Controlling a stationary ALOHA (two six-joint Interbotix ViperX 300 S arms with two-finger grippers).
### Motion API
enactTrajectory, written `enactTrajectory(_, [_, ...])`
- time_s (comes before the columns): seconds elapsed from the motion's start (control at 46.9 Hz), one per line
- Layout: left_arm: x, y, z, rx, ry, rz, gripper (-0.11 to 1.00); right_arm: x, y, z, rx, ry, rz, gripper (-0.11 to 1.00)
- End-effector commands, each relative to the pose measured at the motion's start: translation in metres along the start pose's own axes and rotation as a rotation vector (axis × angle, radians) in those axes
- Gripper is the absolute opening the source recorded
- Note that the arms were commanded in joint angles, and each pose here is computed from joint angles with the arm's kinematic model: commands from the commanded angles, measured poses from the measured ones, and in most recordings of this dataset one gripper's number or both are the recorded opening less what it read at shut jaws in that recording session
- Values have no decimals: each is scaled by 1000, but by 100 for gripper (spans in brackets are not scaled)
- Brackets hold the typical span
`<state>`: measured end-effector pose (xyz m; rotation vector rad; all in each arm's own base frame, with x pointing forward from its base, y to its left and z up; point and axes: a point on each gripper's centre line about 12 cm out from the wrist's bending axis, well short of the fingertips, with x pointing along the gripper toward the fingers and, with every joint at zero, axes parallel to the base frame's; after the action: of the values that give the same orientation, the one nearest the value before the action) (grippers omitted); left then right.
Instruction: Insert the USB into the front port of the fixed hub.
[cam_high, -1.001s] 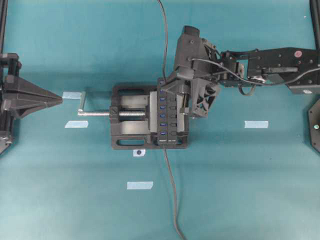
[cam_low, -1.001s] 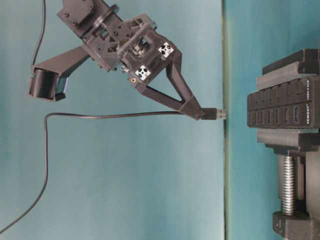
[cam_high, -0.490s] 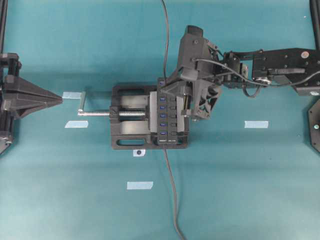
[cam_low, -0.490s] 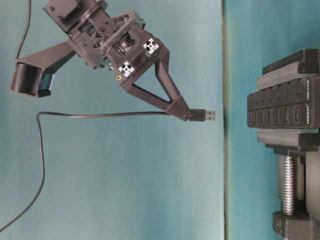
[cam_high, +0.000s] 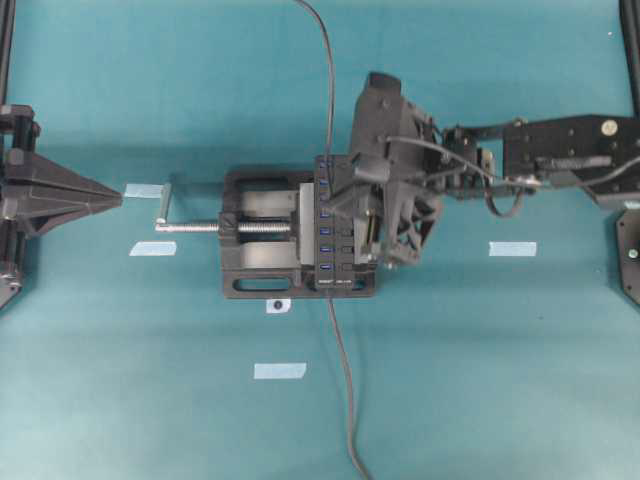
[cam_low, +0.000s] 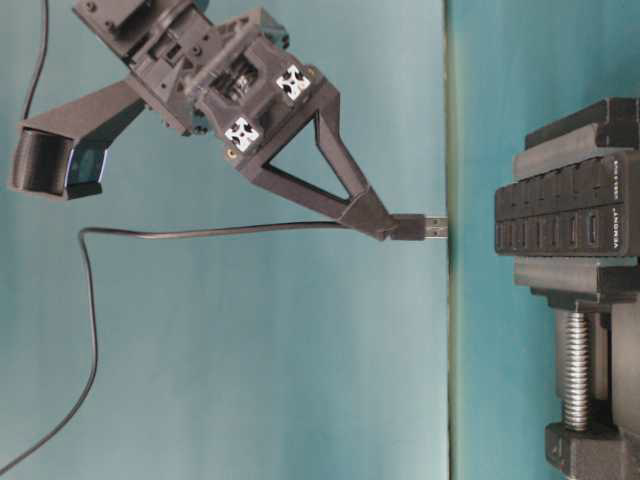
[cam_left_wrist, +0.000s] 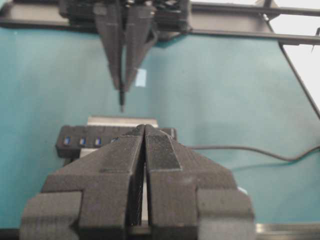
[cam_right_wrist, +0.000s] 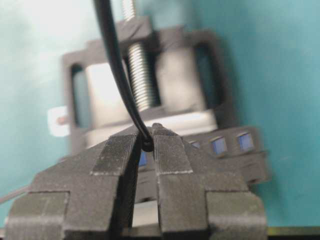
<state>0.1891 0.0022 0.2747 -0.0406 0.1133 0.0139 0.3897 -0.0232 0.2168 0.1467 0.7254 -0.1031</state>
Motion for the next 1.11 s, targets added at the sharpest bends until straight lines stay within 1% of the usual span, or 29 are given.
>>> enactTrajectory(0.0, [1,0,7,4,-22,0,0,-12,10,17,4,-54,23,8])
enactTrajectory(0.405, [1,0,7,3,-22,0,0,-10,28,14,-20,-43,56,8])
enactTrajectory(0.639, [1,0,8,3,-25,0,0,-1,42,6,-48,-16,81,8])
enactTrajectory(0.81, [1,0,6,1,-22,0,0,8,44,0,-48,2,81,8])
enactTrajectory(1.087, [1,0,5,1,-18,1,0,13,43,-3,-52,11,78,8])
